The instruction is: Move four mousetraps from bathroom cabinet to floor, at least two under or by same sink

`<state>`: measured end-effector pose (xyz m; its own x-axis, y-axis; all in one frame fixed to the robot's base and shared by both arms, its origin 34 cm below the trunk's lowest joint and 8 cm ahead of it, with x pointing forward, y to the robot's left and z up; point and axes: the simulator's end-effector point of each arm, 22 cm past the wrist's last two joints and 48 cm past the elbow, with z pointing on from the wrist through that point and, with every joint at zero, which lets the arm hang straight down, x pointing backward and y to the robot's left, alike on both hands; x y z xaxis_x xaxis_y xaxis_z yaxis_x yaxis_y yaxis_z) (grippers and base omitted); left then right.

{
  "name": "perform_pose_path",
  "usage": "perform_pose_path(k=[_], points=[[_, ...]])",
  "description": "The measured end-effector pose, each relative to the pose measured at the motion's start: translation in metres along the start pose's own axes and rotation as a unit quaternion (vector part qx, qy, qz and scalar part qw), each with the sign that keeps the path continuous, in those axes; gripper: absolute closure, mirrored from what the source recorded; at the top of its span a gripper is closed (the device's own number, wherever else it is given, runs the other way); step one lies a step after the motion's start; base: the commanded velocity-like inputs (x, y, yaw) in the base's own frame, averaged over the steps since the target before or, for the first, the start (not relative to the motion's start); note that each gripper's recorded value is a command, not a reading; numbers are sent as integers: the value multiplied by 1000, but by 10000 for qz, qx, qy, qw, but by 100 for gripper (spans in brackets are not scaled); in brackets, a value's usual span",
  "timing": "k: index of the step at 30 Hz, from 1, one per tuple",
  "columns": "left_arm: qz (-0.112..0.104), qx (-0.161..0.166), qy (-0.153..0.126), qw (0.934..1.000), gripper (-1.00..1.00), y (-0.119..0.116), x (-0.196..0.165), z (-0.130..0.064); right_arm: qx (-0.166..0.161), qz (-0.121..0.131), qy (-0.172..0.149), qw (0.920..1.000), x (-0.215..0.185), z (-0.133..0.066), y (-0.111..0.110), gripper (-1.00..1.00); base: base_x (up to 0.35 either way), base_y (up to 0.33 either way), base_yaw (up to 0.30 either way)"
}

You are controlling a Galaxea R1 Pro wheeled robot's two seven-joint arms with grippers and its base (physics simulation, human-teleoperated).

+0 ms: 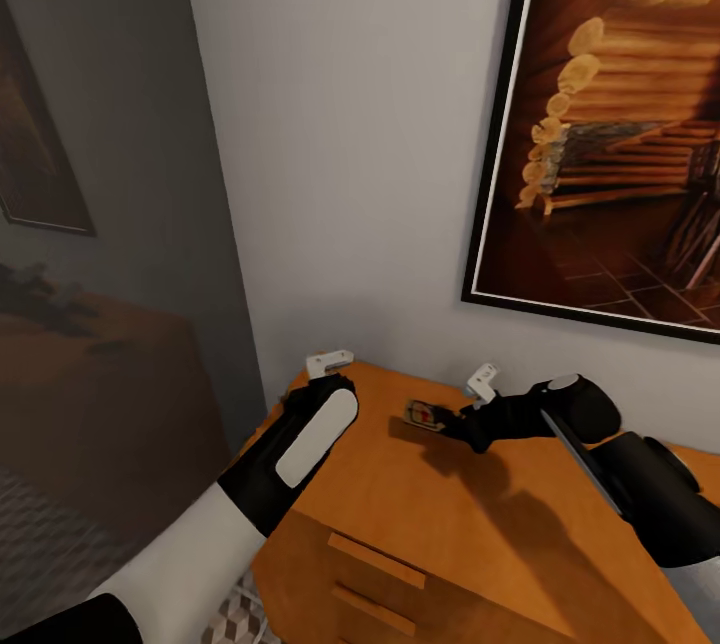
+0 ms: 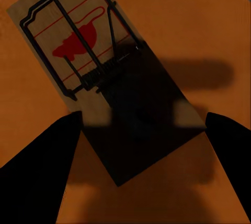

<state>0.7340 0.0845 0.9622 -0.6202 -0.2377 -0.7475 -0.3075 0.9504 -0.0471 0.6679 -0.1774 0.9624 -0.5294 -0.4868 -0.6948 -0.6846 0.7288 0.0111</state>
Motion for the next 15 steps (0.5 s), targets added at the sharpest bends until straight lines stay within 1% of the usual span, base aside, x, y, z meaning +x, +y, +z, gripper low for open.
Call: perform_pose_path(k=[4, 8, 15], points=[[73, 46, 89, 9999, -100, -7, 11, -3, -80, -1, -60, 9999, -6, 5, 9, 100, 0, 0, 0], [99, 59, 124, 9999, -100, -9, 15, -3, -124, -5, -90, 9999, -10, 7, 15, 100, 0, 0, 0], [109, 66, 149, 9998, -100, -10, 17, -3, -144, -11, -98, 9998, -11, 9, 17, 100, 0, 0, 0]])
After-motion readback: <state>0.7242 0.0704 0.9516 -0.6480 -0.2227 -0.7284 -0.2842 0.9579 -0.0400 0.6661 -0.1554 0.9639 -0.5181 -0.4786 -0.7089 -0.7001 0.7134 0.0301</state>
